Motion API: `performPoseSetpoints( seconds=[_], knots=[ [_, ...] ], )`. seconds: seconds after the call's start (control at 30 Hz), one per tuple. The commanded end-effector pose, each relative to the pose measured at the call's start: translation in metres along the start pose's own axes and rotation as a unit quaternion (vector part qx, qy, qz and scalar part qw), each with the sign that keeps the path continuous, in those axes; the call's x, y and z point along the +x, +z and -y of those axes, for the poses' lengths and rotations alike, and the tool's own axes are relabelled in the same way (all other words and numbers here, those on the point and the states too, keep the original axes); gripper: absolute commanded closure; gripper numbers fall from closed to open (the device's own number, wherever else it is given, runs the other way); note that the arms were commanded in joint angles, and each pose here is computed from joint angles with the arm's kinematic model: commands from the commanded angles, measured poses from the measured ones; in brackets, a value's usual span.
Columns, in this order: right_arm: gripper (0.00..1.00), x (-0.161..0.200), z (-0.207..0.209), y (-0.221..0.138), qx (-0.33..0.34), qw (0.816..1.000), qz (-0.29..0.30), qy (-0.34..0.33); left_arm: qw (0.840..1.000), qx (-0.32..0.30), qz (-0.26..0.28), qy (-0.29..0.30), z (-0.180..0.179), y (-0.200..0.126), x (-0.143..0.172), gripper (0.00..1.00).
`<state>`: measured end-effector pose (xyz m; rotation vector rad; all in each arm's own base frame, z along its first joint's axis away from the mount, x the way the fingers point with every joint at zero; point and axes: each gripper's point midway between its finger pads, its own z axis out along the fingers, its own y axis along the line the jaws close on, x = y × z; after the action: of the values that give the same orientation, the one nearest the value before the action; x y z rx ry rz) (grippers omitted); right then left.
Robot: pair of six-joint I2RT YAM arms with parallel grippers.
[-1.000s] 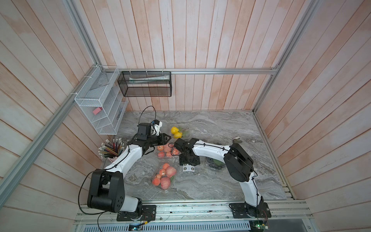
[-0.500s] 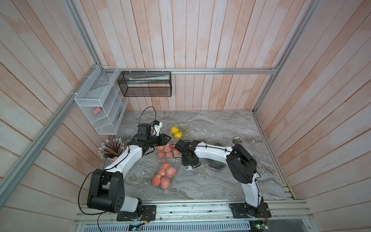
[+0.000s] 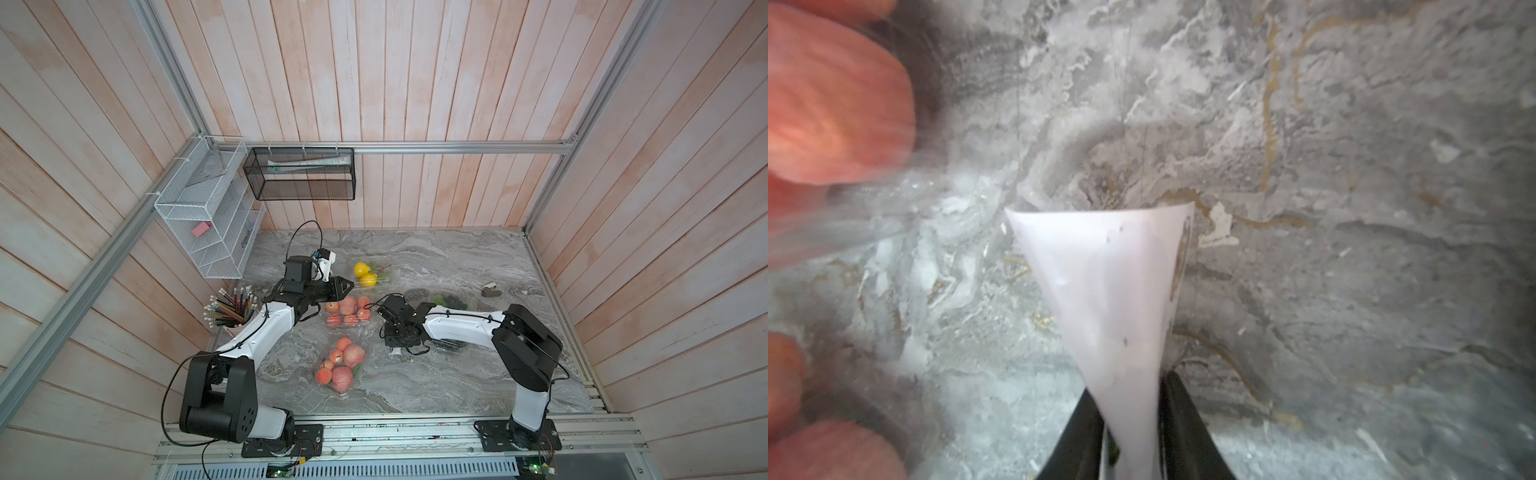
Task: Label fruit boxes
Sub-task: Pick up the label sticker from the center of the board.
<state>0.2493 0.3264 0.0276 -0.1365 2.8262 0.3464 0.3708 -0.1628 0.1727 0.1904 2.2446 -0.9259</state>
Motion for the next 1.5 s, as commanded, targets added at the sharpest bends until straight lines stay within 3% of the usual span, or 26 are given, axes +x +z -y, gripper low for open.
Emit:
performPoseSetpoints(
  seconds=[0.0,0.13,0.3,0.4,0.47,0.57,0.7,0.87,1.1,1.23,1.47],
  knots=[
    [0.73,-0.022,-0.017,-0.024,-0.062,0.996,0.058,-0.02,0.997,0.059,0.024,0.048,0.023,-0.007,-0.006,0.66],
    [0.74,-0.039,-0.024,-0.058,-0.122,0.984,0.122,-0.048,0.984,0.149,0.043,0.09,0.054,-0.015,-0.004,0.63],
    [0.75,-0.054,-0.027,-0.102,-0.198,0.955,0.203,-0.087,0.951,0.25,0.076,0.164,0.092,-0.031,0.003,0.6],
    [0.76,-0.06,-0.027,-0.133,-0.247,0.927,0.258,-0.113,0.908,0.313,0.095,0.261,0.122,-0.043,0.02,0.6],
    [0.77,-0.058,-0.03,-0.154,-0.279,0.901,0.295,-0.152,0.866,0.355,0.106,0.336,0.141,-0.051,0.039,0.59],
    [0.78,-0.054,-0.035,-0.183,-0.302,0.863,0.346,-0.212,0.838,0.376,0.114,0.38,0.156,-0.054,0.05,0.56],
    [0.78,-0.044,-0.037,-0.204,-0.316,0.824,0.383,-0.273,0.833,0.386,0.108,0.381,0.162,-0.049,0.048,0.55],
    [0.78,-0.039,-0.039,-0.213,-0.327,0.804,0.392,-0.304,0.806,0.415,0.102,0.41,0.176,-0.051,0.055,0.56],
    [0.79,-0.035,-0.045,-0.212,-0.351,0.795,0.38,-0.316,0.784,0.436,0.097,0.432,0.19,-0.052,0.061,0.62],
    [0.79,-0.033,-0.048,-0.21,-0.361,0.793,0.372,-0.319,0.783,0.437,0.095,0.431,0.191,-0.052,0.062,0.69],
    [0.8,-0.032,-0.052,-0.208,-0.374,0.789,0.363,-0.326,0.788,0.428,0.097,0.431,0.189,-0.047,0.06,0.7]
  ],
)
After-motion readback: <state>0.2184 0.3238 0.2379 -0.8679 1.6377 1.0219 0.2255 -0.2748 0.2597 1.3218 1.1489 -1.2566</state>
